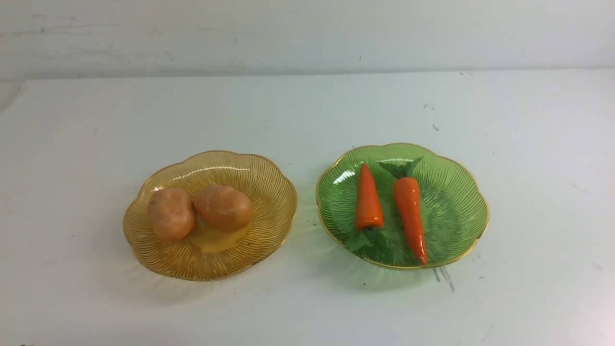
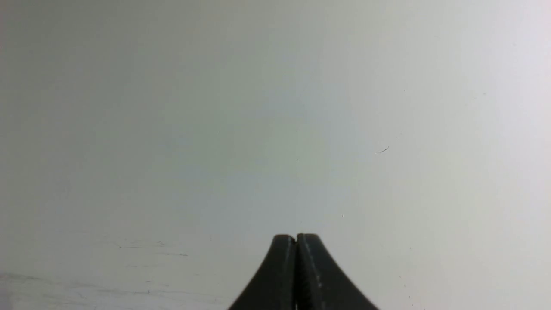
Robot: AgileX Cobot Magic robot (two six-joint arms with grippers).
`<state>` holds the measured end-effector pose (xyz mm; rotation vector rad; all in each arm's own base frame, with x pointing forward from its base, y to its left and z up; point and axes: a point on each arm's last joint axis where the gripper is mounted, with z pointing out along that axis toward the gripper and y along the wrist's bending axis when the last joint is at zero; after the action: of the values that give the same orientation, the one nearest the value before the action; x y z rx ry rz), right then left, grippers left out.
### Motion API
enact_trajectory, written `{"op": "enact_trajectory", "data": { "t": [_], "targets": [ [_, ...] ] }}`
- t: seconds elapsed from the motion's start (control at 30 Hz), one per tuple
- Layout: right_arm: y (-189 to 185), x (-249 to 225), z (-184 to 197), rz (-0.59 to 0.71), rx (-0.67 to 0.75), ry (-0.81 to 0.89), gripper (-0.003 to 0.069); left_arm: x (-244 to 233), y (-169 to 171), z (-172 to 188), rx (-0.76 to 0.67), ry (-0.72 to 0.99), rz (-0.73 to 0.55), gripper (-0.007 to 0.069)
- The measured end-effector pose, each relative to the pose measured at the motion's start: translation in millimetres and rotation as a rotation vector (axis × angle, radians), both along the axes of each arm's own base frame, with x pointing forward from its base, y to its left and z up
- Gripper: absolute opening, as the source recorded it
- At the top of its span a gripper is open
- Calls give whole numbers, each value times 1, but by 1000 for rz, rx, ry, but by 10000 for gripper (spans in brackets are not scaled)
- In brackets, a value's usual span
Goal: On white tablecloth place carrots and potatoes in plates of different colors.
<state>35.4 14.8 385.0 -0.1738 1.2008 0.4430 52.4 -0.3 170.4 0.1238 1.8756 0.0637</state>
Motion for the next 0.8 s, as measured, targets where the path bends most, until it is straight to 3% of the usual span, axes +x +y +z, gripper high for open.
{"op": "enact_trajectory", "data": {
  "t": [0.3, 0.5, 0.53, 0.57, 0.6, 0.63, 0.8],
  "targets": [
    [-2, 1, -16, -78, -126, 9, -15, 0, 0, 0, 0, 0, 0, -3],
    [-6, 13, -74, -245, -212, 166, -15, 0, 0, 0, 0, 1, 0, -3],
    [-7, 17, -91, -77, -250, 185, -15, 0, 0, 0, 0, 1, 0, -3],
    [-8, 18, -101, -289, -244, 233, -15, 0, 0, 0, 0, 1, 0, -3],
    [-9, 20, -120, -245, -266, 265, -15, 0, 0, 0, 0, 1, 0, -3],
    [-10, 20, -131, -333, -271, 300, -15, 0, 0, 0, 0, 1, 0, -3],
    [-16, 21, -193, -407, -306, 457, -15, 0, 0, 0, 1, 0, -1, -3]
  ]
}}
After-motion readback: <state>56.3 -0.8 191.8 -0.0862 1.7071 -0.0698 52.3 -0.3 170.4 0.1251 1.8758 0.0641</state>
